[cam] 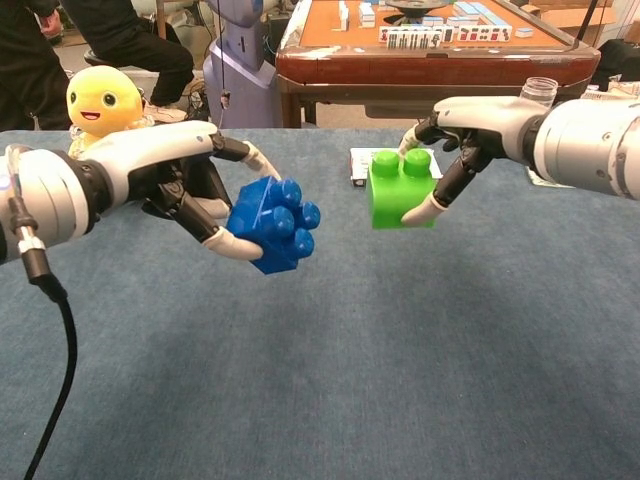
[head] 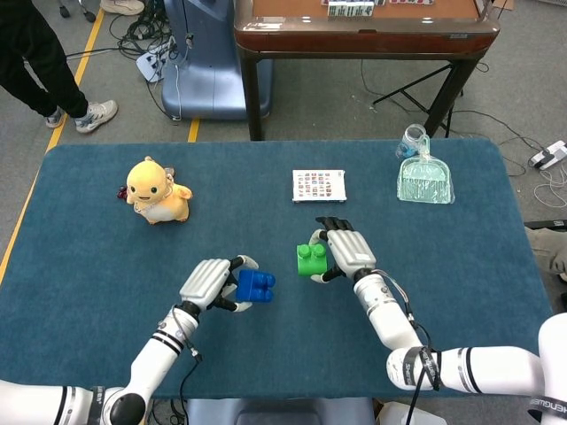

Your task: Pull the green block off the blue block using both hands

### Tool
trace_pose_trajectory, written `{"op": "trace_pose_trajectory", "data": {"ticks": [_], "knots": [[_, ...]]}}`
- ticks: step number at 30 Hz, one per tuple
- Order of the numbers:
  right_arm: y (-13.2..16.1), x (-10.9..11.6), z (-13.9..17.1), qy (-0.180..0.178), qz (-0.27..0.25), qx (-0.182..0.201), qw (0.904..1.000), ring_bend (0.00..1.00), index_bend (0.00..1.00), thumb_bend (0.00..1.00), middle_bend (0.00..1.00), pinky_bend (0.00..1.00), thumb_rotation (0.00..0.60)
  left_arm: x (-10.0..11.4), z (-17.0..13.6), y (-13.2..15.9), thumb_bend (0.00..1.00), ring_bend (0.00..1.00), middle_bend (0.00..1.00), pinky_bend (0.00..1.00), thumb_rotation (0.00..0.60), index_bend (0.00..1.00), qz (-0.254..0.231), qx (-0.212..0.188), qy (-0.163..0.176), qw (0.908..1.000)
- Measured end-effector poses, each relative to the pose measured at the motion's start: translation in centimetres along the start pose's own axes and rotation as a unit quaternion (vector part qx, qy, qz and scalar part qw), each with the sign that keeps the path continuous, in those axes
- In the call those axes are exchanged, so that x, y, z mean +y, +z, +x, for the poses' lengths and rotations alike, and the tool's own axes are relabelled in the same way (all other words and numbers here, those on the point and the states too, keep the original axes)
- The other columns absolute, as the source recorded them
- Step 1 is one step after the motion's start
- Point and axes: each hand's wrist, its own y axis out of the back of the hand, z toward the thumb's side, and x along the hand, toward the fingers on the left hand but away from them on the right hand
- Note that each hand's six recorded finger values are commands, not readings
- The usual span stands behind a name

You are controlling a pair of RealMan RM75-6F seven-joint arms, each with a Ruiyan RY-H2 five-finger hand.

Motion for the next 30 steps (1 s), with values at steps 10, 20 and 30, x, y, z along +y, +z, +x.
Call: {"op": "trace_pose_trajectory", "data": {"ticks": [10, 20, 30], "knots": [[-1.5, 1.7, 1.0, -0.026, -0.016, 0.008, 0.9995, 0.00, 0.00, 0.09, 0.09, 0.00, 0.600, 1.6, -0.5, -0.6, 0.00, 1.00, 0.97, 1.00, 0.600, 0.14, 0.012, 0.022, 0.034, 0.9991], [-4.4, 4.9, 3.7, -0.072, 0.005, 0.015, 0.9973, 0.00, 0.13, 0.11, 0.09, 0.00, 0.600, 5.7, -4.6, -4.6, 0.09, 0.52, 0.45, 0.80, 0.600, 0.15, 0.074, 0.054, 0.113, 0.9893], [-11.7, 7.3, 9.5, -0.116, 0.074, -0.016, 0.9903, 0.00, 0.25, 0.11, 0.10, 0.01, 0.600, 11.4, -12.1, -12.2, 0.09, 0.15, 0.18, 0.39, 0.600, 0.21, 0.138, 0.137, 0.159, 0.9678]]}}
